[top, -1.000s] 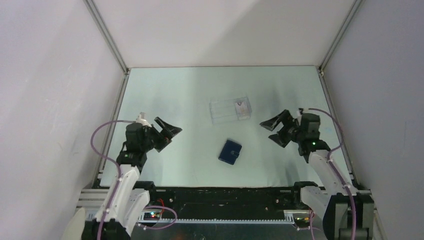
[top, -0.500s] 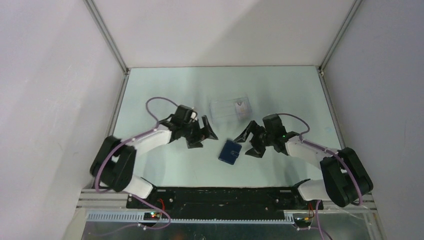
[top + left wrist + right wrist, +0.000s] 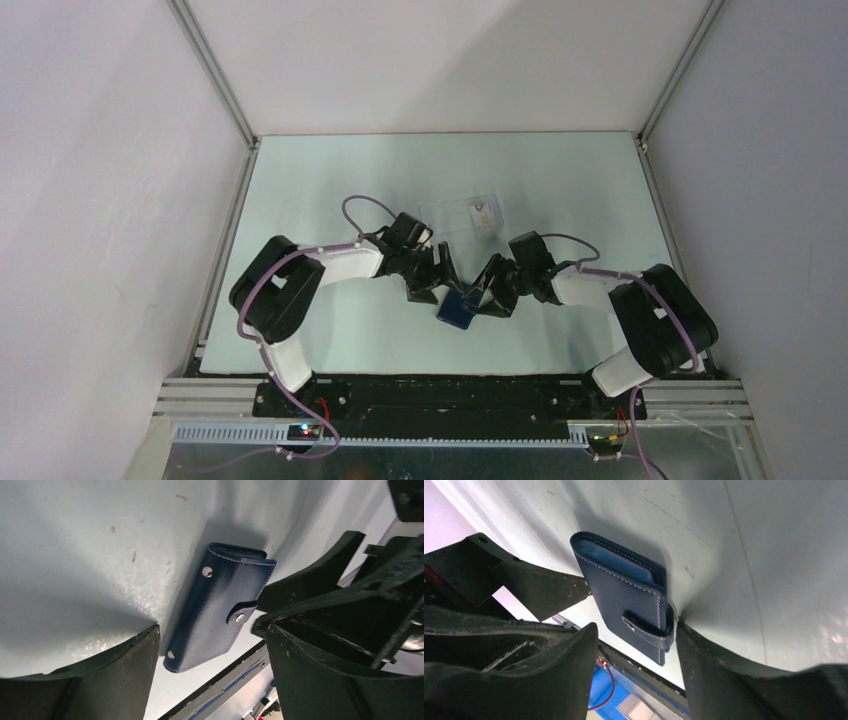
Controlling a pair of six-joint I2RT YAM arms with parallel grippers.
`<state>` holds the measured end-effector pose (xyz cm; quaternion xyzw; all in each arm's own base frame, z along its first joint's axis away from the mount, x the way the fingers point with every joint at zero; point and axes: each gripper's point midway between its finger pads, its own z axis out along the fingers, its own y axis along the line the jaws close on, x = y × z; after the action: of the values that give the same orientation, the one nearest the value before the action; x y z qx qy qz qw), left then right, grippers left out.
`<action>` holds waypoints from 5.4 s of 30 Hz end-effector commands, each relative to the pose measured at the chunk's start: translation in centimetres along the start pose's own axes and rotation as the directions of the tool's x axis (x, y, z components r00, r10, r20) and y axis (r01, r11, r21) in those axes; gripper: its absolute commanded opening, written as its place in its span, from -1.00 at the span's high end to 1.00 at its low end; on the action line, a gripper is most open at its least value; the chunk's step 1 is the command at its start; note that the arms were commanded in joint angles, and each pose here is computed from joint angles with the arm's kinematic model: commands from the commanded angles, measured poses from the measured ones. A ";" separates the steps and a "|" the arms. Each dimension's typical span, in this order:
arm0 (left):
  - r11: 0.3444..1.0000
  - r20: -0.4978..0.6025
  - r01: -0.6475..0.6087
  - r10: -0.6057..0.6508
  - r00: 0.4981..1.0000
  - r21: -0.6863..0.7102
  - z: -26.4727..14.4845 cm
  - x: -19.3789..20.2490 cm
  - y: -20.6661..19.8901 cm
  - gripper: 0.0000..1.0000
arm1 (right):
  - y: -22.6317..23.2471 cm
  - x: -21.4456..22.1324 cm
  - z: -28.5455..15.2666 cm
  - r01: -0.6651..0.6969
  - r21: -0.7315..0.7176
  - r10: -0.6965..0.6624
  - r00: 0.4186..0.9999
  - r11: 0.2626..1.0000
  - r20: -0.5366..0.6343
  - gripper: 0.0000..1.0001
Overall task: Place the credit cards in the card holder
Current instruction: Open the card holder at the center of the board.
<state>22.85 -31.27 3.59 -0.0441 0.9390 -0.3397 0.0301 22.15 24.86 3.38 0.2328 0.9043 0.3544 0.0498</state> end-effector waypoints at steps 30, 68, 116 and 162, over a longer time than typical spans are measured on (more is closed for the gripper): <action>0.872 0.474 -0.278 0.061 0.878 0.404 -15.8 0.2 -7.8 -0.58 | 14.7 -0.2 -12.0 0.414 -0.557 -0.414 0.900 0.720 0.133 1.00; 0.805 0.572 -0.406 0.102 0.814 0.433 -19.0 1.0 -9.8 1.00 | 18.2 0.9 -15.0 0.576 -0.433 -0.519 0.816 0.694 0.253 -0.97; 0.933 0.621 -0.288 0.096 0.778 0.217 -21.7 3.3 -8.2 1.00 | 11.0 0.8 -3.1 0.705 0.432 -0.775 0.631 0.563 -0.020 0.15; 0.934 0.604 -0.286 0.104 0.791 0.215 -20.4 3.7 -7.1 1.00 | 17.9 4.4 -8.3 0.773 -0.039 -0.767 0.633 0.633 0.101 0.17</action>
<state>17.78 -23.86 21.97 -0.0418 0.8416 -0.4159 0.3421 21.60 33.70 20.86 -0.1800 0.8950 0.3514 0.2075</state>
